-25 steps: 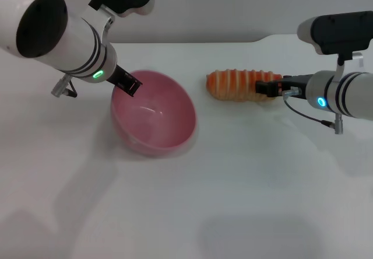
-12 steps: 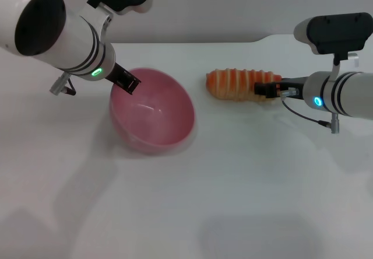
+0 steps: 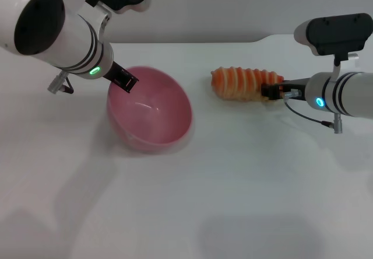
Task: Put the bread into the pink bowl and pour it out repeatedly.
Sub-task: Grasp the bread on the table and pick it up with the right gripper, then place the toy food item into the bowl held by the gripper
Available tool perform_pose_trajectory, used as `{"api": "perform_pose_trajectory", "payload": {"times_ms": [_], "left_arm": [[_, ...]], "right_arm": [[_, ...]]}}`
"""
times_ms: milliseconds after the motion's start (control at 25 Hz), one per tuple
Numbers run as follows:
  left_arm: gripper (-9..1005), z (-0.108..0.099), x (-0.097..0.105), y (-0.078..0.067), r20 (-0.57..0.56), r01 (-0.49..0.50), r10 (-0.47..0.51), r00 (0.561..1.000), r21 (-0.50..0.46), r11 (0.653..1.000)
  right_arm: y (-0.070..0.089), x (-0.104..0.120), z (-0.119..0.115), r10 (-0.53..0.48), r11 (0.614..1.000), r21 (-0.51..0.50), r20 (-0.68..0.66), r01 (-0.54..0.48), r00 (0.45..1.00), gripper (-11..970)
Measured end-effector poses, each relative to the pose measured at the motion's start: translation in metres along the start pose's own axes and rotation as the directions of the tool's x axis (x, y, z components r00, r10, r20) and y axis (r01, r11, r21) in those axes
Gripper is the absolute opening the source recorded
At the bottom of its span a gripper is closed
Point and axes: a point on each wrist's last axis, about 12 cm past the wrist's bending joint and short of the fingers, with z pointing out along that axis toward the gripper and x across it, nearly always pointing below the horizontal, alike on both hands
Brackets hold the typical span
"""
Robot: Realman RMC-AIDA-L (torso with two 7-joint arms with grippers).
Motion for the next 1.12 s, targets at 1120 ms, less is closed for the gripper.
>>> {"api": "perform_pose_trajectory", "payload": {"times_ms": [1120], "left_arm": [[39, -0.004, -0.02, -0.014, 0.119, -0.013, 0.011, 0.993, 0.019, 1.0]], "right_arm": [[0.054, -0.047, -0.088, -0.121, 0.976, -0.149, 0.231, 0.158, 0.965, 297]]}}
